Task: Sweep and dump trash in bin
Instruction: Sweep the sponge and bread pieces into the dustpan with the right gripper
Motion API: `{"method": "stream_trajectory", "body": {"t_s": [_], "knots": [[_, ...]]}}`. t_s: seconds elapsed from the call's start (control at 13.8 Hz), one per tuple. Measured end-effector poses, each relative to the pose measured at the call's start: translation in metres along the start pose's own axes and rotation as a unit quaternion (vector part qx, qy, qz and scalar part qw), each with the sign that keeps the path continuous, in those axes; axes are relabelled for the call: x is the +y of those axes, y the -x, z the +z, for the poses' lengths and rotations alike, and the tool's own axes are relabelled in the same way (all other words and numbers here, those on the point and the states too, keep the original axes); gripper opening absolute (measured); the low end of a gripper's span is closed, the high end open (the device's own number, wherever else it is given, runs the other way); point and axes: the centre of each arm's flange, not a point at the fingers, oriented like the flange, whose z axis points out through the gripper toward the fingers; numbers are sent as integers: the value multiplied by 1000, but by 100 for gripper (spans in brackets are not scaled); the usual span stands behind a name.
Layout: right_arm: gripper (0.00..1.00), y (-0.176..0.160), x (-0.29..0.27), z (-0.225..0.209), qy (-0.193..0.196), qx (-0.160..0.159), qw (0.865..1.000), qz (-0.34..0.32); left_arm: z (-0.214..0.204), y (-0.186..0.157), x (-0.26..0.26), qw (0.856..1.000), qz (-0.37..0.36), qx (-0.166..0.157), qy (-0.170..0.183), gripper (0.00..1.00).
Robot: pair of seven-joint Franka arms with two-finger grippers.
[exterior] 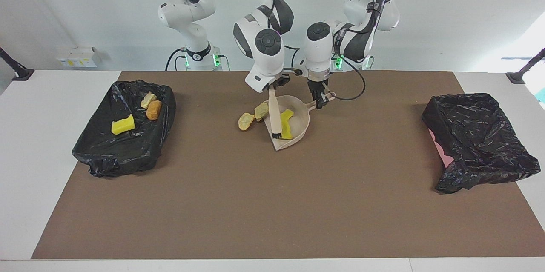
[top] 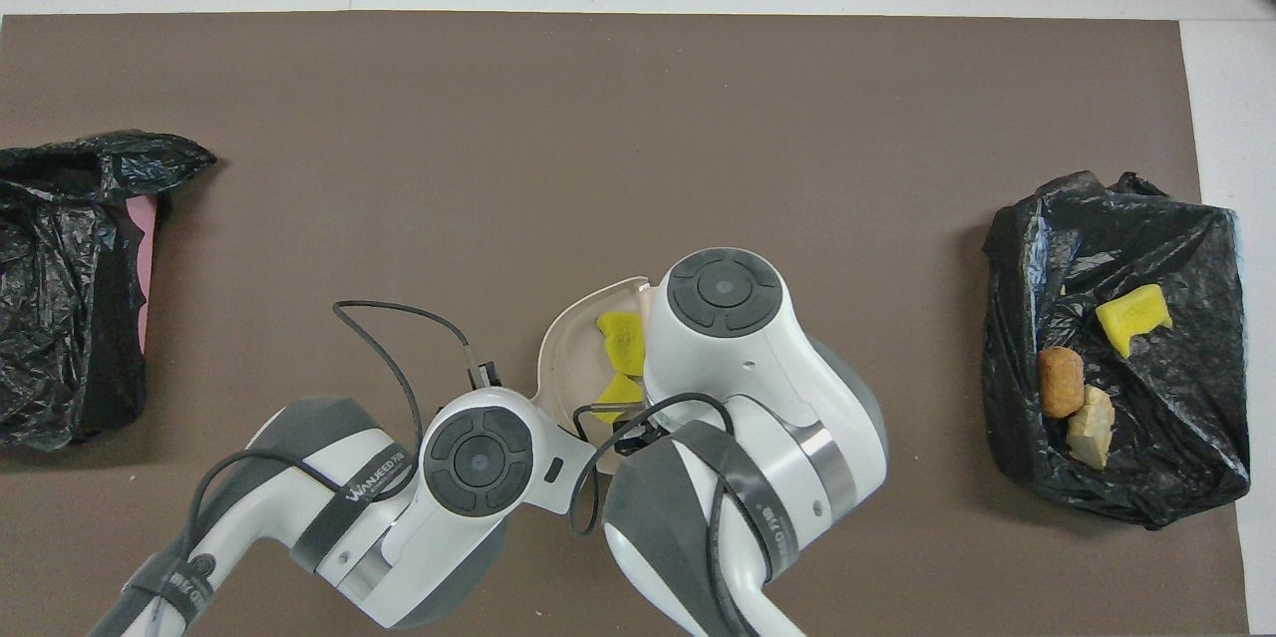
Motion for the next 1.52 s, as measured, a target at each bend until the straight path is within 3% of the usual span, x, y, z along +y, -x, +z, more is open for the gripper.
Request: {"method": "stream_trajectory", "body": {"t_s": [0.29,0.72,0.87,1.23,1.52], "knots": [[26,6,73,-36,41,0,999,30,0,3,-6,999,47,5,-3,31],[26,-11,139,26,30,1,1000,2,2,10,-18,993,119,4,-2,31],[26,-10,133,43,23,6,1000,-3,2,10,-18,994,111,3,-1,31],[26,5,57,80,-39,24,998,-39,3,9,-15,997,75,-1,2,31],[26,-3,24,95,-53,41,997,-29,3,9,-15,997,74,-1,2,31]]}}
